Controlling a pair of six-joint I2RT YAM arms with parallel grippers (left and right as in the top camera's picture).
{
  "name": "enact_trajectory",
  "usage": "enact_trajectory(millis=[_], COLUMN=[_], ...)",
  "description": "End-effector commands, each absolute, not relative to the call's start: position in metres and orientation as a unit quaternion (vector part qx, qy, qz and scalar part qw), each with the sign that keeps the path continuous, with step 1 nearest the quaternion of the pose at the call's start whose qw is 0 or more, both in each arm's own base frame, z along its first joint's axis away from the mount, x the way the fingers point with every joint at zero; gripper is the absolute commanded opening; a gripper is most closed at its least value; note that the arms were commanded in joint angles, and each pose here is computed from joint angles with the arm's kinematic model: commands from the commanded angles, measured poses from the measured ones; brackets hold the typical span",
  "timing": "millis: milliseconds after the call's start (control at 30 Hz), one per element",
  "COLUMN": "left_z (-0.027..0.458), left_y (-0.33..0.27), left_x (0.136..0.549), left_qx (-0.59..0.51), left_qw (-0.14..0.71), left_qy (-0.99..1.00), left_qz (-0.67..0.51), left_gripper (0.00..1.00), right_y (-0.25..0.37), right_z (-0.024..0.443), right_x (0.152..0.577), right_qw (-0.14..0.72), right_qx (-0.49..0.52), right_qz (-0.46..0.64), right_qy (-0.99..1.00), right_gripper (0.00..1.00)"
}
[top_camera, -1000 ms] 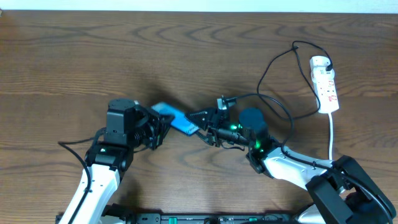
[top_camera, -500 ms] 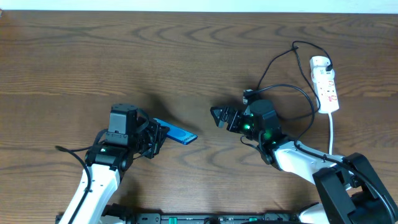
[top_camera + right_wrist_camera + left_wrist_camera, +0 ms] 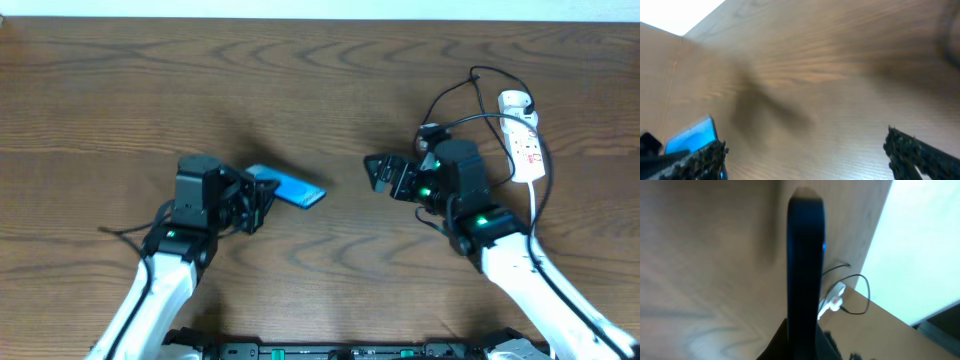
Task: Plug charger to phone and switch on socket
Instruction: 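Release the phone from the right gripper and pull it back, then reach the right gripper to the black cable near the power strip and grasp it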
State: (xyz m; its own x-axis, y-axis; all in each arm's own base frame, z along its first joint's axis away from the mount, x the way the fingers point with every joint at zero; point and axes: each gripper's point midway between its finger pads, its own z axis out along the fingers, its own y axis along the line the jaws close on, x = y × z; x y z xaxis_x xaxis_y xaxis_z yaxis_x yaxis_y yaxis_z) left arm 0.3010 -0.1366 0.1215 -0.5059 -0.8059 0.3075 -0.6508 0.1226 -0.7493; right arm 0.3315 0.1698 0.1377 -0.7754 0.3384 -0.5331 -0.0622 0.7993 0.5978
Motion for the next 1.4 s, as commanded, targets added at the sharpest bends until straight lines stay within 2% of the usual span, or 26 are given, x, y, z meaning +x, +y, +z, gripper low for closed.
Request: enact_trajectory(millis=[0, 100, 267, 467, 600, 700, 867, 1133, 1367], left_z=[0.119, 0.112, 0.115, 0.131, 0.133, 0.133, 0.126, 0.126, 0.126], left_y=[-0.159, -0.181, -0.204, -0.213, -0.214, -0.214, -0.21, -0.21, -0.21], left_x=[0.314, 0.32, 0.308, 0.286, 0.283, 0.284, 0.294, 0.295, 0.295], left_qx=[-0.453, -0.422, -0.377, -0.324, -0.317, -0.319, -0.342, -0.343, -0.343], left_qw=[0.045, -0.013, -0.108, -0.17, -0.178, -0.176, -0.148, -0.147, -0.147], left_qy=[0.745, 0.735, 0.718, 0.712, 0.711, 0.711, 0.714, 0.714, 0.714], left_qz=[-0.488, -0.531, -0.576, -0.6, -0.602, -0.602, -0.593, -0.593, -0.592], left_gripper=[0.08, 0.08, 0.08, 0.08, 0.08, 0.08, 0.08, 0.08, 0.08], right_y=[0.148, 0.153, 0.152, 0.099, 0.098, 0.083, 0.073, 0.065, 0.033], right_z=[0.187, 0.207, 0.199, 0.168, 0.169, 0.19, 0.192, 0.13, 0.071], right_x=[0.345, 0.341, 0.338, 0.363, 0.365, 0.373, 0.395, 0.477, 0.521], right_qw=[0.379, 0.383, 0.373, 0.404, 0.397, 0.391, 0.337, 0.28, 0.281], right_qx=[0.074, 0.06, 0.059, 0.128, 0.131, 0.156, 0.171, 0.2, 0.26], right_qz=[0.254, 0.269, 0.262, 0.106, 0.095, 0.05, -0.026, -0.107, -0.161], right_qy=[0.887, 0.882, 0.888, 0.899, 0.903, 0.906, 0.925, 0.933, 0.91], right_gripper=[0.99, 0.99, 0.99, 0.99, 0.99, 0.99, 0.99, 0.98, 0.93])
